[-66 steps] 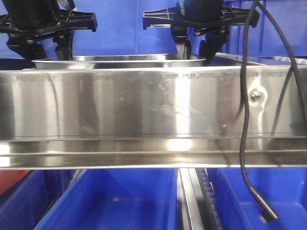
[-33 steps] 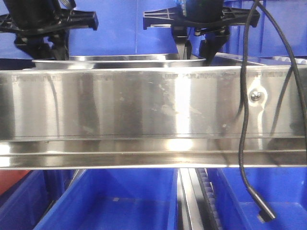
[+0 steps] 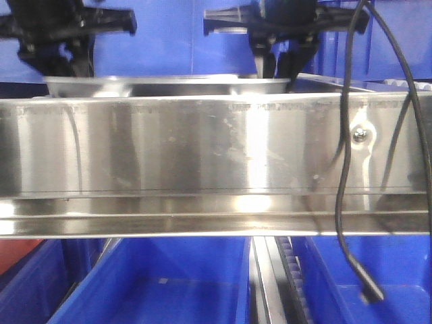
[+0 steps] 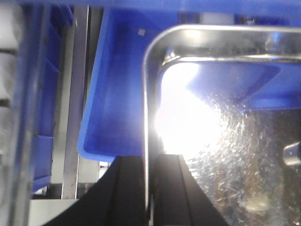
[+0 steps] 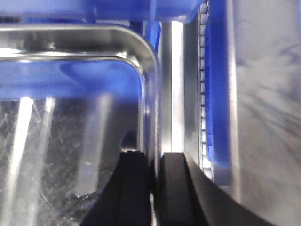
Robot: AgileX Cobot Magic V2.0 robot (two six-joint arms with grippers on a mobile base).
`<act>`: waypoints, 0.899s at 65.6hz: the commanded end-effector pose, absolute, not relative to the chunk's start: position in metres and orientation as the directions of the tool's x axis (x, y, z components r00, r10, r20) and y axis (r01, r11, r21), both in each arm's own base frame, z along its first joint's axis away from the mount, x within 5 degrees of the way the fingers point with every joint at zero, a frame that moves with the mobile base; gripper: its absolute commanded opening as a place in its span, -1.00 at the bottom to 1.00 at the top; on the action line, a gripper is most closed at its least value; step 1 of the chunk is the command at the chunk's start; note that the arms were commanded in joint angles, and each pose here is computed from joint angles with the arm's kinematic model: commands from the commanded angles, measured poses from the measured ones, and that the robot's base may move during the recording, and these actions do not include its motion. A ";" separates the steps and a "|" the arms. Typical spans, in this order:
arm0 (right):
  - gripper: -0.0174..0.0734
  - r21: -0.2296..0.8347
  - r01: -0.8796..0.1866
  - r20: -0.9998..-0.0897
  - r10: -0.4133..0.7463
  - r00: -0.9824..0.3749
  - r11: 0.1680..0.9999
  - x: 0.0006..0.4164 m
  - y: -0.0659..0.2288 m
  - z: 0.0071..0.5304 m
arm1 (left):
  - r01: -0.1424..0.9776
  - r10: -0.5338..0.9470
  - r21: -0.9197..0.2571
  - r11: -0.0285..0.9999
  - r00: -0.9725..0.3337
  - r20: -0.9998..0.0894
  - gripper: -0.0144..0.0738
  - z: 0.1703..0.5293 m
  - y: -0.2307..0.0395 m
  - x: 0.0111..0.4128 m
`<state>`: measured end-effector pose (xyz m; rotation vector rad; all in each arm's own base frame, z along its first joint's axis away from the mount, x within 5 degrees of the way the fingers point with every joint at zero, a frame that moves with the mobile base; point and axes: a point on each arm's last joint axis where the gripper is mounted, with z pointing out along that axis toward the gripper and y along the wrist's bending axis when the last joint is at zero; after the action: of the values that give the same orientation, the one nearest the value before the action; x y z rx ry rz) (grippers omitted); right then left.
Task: Stack silver trays without gaps
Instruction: 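Close both grippers on the tray rims and lift the tray, then pull the held silver tray off the shelf toward the robot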
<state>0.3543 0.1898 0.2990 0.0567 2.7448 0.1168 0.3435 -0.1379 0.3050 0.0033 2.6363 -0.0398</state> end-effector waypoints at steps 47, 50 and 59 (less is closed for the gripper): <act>-0.65 0.154 -0.002 -0.703 0.108 -0.703 0.988 0.213 0.157 0.415 | 0.068 -0.061 -0.134 0.989 -0.637 -0.768 -0.71 0.426 -0.167 0.200; -0.65 0.161 -0.005 -0.710 0.113 -0.695 0.987 0.204 0.154 0.417 | 0.075 -0.062 -0.140 0.987 -0.629 -0.775 -0.71 0.424 -0.168 0.192; -0.65 0.152 0.002 -0.722 0.112 -0.683 0.988 0.178 0.152 0.414 | 0.093 -0.072 -0.162 0.982 -0.611 -0.788 -0.71 0.416 -0.168 0.165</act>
<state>0.1899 0.1511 0.4105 0.0855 2.3711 0.1475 0.1786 -0.1658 0.4164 0.0111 2.2502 -0.1692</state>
